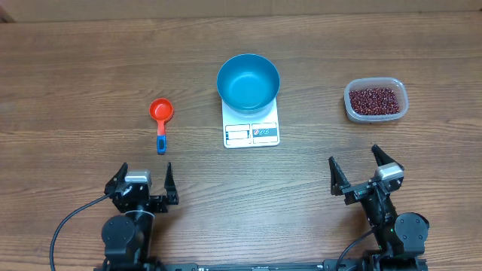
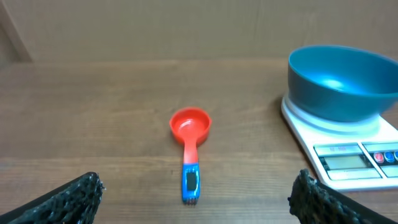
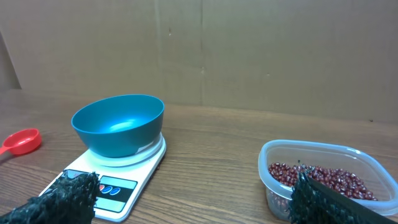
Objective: Scoop item into bowl and weigh 150g on scale
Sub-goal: 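Reach the left gripper down to the red scoop's cup rim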
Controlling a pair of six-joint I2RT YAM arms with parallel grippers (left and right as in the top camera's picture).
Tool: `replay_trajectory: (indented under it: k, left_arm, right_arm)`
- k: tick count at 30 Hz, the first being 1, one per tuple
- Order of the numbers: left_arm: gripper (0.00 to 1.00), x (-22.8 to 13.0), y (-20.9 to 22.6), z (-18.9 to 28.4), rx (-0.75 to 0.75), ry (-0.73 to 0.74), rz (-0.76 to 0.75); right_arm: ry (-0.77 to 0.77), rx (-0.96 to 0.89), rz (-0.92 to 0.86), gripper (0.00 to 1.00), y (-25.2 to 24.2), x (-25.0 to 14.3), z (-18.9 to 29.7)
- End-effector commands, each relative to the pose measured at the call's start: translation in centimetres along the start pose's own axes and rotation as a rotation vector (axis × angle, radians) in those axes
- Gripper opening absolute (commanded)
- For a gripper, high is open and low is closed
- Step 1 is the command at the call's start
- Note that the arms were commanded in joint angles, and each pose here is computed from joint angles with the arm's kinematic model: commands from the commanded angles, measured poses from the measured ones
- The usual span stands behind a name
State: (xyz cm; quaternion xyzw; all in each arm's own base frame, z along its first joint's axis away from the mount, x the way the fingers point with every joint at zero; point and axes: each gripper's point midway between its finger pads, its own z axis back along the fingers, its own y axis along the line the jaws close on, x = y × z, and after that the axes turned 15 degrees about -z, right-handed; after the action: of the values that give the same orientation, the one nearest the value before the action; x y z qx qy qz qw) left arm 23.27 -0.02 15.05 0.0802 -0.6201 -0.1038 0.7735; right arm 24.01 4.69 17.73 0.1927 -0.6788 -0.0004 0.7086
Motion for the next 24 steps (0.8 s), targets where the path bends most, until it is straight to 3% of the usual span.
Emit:
replay_trajectory:
  k: [1, 12, 24]
  left_arm:
    - [1.0, 2.6, 1.2, 1.4, 0.038, -0.034, -0.019]
    - [0.99, 4.1, 2.0, 2.6, 0.047, 0.026, 0.027]
    - [1.0, 8.0, 3.3, -0.6, -0.015, 0.292, -0.004]
  right_arm:
    - [-0.004, -0.007, -0.002, 1.0, -0.2, -0.2, 0.0]
    - [-0.004, -0.007, -0.002, 1.0, -0.2, -0.2, 0.0]
    - [-0.004, -0.007, -0.002, 1.0, -0.2, -0.2, 0.0]
